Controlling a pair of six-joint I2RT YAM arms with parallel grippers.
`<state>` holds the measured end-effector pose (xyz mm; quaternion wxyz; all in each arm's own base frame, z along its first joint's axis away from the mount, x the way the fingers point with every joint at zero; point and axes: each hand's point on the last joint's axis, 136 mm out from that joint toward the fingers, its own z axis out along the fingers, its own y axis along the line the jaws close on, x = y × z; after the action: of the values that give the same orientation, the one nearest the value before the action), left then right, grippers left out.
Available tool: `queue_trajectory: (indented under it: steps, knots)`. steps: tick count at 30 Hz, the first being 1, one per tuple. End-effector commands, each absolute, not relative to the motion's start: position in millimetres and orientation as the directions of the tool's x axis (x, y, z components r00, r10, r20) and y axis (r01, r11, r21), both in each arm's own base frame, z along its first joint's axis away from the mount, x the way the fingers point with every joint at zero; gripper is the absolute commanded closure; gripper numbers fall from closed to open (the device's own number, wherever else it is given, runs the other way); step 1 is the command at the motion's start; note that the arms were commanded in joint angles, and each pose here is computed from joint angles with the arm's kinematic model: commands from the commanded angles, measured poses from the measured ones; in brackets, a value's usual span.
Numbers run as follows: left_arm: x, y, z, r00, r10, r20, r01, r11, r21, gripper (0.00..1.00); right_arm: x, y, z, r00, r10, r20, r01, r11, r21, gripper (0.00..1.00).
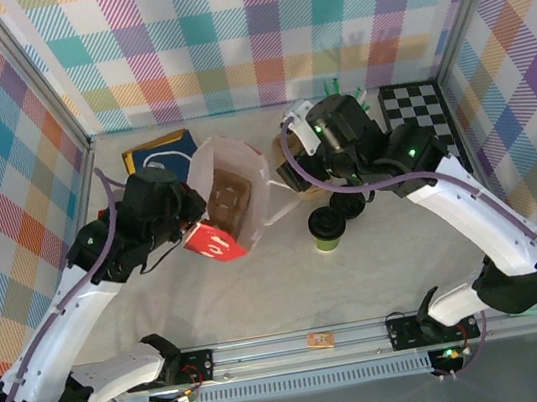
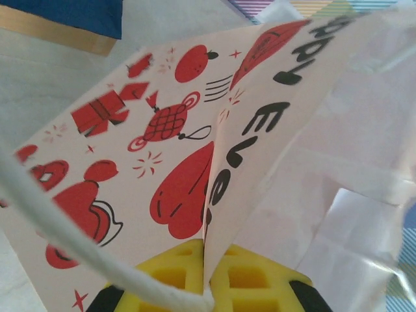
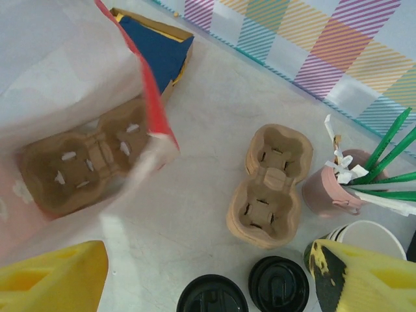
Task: Pack the takeout coffee
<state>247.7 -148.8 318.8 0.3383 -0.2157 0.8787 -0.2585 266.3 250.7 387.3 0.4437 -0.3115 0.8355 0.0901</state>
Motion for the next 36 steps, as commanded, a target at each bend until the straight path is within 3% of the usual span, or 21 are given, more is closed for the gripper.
queue_trajectory:
  steps: [1, 4, 6, 13, 17, 26, 36]
  knots:
    - [241.8, -144.5, 282.7, -0.713, -0.531, -0.457, -0.248, 0.801, -0.544, 1.00, 265.4, 254.4, 393.6, -0.411, -0.396, -0.821, -0.600, 0.796, -0.084, 0.19]
    - [233.0, -145.3, 234.6, -0.738, -0.551, -0.390, -0.303, 0.787, -0.537, 1.00, 265.6, 254.6, 387.0, -0.418, -0.405, -0.813, -0.600, 0.795, -0.087, 0.19]
    - [231.8, -142.0, 228.2, -0.735, -0.555, -0.389, -0.320, 0.790, -0.523, 1.00, 265.3, 254.3, 387.1, -0.415, -0.408, -0.813, -0.602, 0.793, -0.091, 0.19]
    - [243.8, -145.4, 308.1, -0.682, -0.556, -0.475, -0.230, 0.780, -0.582, 1.00, 261.5, 249.6, 406.3, -0.386, -0.384, -0.839, -0.602, 0.794, -0.086, 0.20]
    - [242.4, -153.8, 318.8, -0.680, -0.549, -0.485, -0.199, 0.776, -0.599, 1.00, 259.7, 247.8, 401.5, -0.393, -0.383, -0.836, -0.601, 0.795, -0.082, 0.20]
    - [234.7, -155.2, 231.7, -0.726, -0.551, -0.412, -0.315, 0.798, -0.513, 1.00, 257.6, 242.6, 388.4, -0.403, -0.402, -0.822, -0.597, 0.796, -0.097, 0.20]
    - [242.3, -177.4, 290.5, -0.697, -0.507, -0.507, -0.205, 0.819, -0.536, 1.00, 252.5, 235.3, 405.0, -0.378, -0.373, -0.847, -0.591, 0.802, -0.089, 0.19]
